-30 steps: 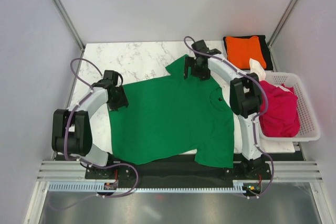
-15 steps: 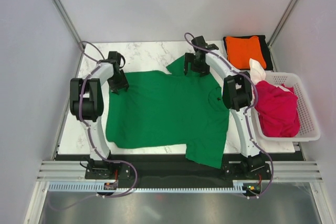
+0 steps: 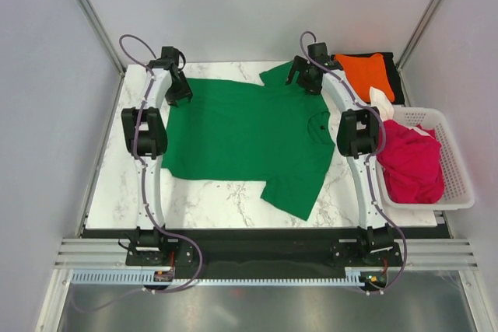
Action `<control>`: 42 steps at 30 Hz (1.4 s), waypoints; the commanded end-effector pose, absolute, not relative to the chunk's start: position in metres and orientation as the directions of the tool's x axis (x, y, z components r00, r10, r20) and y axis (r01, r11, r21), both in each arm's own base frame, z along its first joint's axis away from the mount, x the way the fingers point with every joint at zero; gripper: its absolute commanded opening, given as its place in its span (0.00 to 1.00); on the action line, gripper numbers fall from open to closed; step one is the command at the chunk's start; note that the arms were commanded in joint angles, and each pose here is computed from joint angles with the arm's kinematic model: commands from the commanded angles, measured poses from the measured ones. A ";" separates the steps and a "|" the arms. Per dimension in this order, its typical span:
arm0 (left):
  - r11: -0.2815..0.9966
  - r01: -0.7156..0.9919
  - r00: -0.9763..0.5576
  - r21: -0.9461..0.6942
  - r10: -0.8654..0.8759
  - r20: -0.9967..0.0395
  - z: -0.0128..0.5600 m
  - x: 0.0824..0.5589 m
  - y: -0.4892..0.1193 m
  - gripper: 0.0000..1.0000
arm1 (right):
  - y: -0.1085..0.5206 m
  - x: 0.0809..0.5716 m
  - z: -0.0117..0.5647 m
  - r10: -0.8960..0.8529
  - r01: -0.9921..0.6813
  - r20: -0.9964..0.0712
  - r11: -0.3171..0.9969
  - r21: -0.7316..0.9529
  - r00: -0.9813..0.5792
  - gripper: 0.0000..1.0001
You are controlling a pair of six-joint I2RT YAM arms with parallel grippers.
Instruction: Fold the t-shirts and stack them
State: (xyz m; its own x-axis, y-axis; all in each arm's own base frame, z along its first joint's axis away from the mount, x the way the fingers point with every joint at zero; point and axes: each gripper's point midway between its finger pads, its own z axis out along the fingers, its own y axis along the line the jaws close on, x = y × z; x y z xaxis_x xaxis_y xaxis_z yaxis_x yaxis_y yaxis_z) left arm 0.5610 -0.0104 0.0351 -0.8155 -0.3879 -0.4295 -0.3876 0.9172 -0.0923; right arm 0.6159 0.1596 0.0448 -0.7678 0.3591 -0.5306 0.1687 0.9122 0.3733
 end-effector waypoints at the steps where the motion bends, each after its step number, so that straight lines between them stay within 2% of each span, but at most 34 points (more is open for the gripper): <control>1: 0.913 -0.387 -0.784 -0.125 -0.398 -0.477 0.106 0.550 -0.005 0.59 | 0.175 0.660 0.094 0.380 0.035 -0.661 0.881 0.472 -0.647 0.98; 2: 0.911 -0.394 -0.767 -0.117 -0.397 -0.504 0.124 0.545 -0.001 0.61 | 0.181 0.661 0.123 0.385 -0.014 -0.681 0.865 0.501 -0.623 0.98; 3: 0.909 -0.396 -0.726 -0.132 -0.397 -0.561 0.165 0.535 0.003 0.62 | 0.187 0.663 0.136 0.392 -0.045 -0.695 0.853 0.520 -0.603 0.98; 5: 0.898 -0.430 -0.709 -0.096 -0.402 -0.579 0.182 0.497 0.014 0.65 | 0.201 0.649 0.196 0.385 -0.134 -0.737 0.833 0.537 -0.556 0.98; 6: 0.898 -0.427 -0.694 -0.107 -0.402 -0.598 0.185 0.502 0.014 0.66 | 0.206 0.646 0.186 0.377 -0.129 -0.727 0.835 0.535 -0.575 0.98; 7: 0.881 -0.456 -0.668 -0.126 -0.432 -0.606 0.199 0.473 0.027 0.66 | 0.209 0.636 0.220 0.358 -0.172 -0.762 0.839 0.516 -0.540 0.98; 9: 0.861 -0.480 -0.620 -0.168 -0.469 -0.630 0.210 0.452 0.038 0.67 | 0.217 0.616 0.222 0.330 -0.175 -0.758 0.849 0.499 -0.562 0.98; 10: 0.846 -0.501 -0.620 -0.180 -0.497 -0.607 0.203 0.422 0.039 0.66 | 0.215 0.601 0.257 0.338 -0.194 -0.779 0.845 0.498 -0.528 0.98; 12: 0.805 -0.554 -0.548 -0.213 -0.545 -0.634 0.203 0.398 0.056 0.63 | 0.212 0.574 0.240 0.329 -0.150 -0.746 0.856 0.495 -0.579 0.98; 13: 0.779 -0.584 -0.566 -0.227 -0.592 -0.574 0.169 0.373 0.055 0.62 | 0.207 0.555 0.270 0.343 -0.162 -0.762 0.851 0.500 -0.549 0.98; 14: 0.762 -0.579 -0.513 -0.289 -0.616 -0.598 0.183 0.358 0.056 0.60 | 0.206 0.541 0.270 0.354 -0.145 -0.747 0.847 0.511 -0.562 0.98; 15: 0.714 -0.610 -0.454 -0.344 -0.671 -0.586 0.177 0.351 0.068 0.58 | 0.201 0.521 0.239 0.345 -0.097 -0.707 0.858 0.505 -0.618 0.98; 16: 0.693 -0.615 -0.486 -0.377 -0.709 -0.510 0.148 0.330 0.058 0.55 | 0.194 0.499 0.262 0.364 -0.102 -0.718 0.851 0.515 -0.594 0.98; 17: 0.670 -0.619 -0.463 -0.409 -0.732 -0.500 0.147 0.320 0.059 0.48 | 0.188 0.476 0.227 0.367 -0.041 -0.663 0.856 0.515 -0.653 0.98; 19: 0.627 -0.641 -0.454 -0.444 -0.775 -0.439 0.121 0.302 0.057 0.44 | 0.182 0.439 0.238 0.384 -0.041 -0.656 0.844 0.535 -0.650 0.98; 20: 0.622 -0.637 -0.454 -0.456 -0.780 -0.431 0.116 0.299 0.055 0.43 | 0.178 0.416 0.206 0.375 -0.002 -0.611 0.851 0.524 -0.697 0.98; 22: 0.611 -0.618 -0.463 -0.494 -0.791 -0.399 0.104 0.296 0.045 0.43 | 0.181 0.383 0.209 0.373 -0.021 -0.603 0.839 0.544 -0.705 0.98; 23: 0.609 -0.609 -0.470 -0.509 -0.793 -0.387 0.100 0.296 0.041 0.43 | 0.179 0.364 0.185 0.362 0.002 -0.567 0.844 0.536 -0.740 0.98; 27: 0.567 -0.611 -0.487 -0.553 -0.819 -0.302 0.071 0.298 0.027 0.43 | 0.178 0.316 0.156 0.317 0.003 -0.519 0.855 0.518 -0.794 0.98; 29: 0.560 -0.611 -0.485 -0.559 -0.823 -0.295 0.063 0.302 0.028 0.42 | 0.167 0.297 0.137 0.310 0.041 -0.489 0.873 0.486 -0.815 0.98; 40: 0.521 -0.664 -0.489 -0.537 -0.845 -0.216 0.021 0.314 0.028 0.39 | 0.145 0.259 0.104 0.260 0.055 -0.460 0.910 0.412 -0.849 0.98; 42: 0.546 -0.646 -0.515 -0.533 -0.827 -0.224 0.024 0.322 0.029 0.32 | 0.142 0.254 0.097 0.248 0.059 -0.448 0.917 0.395 -0.859 0.98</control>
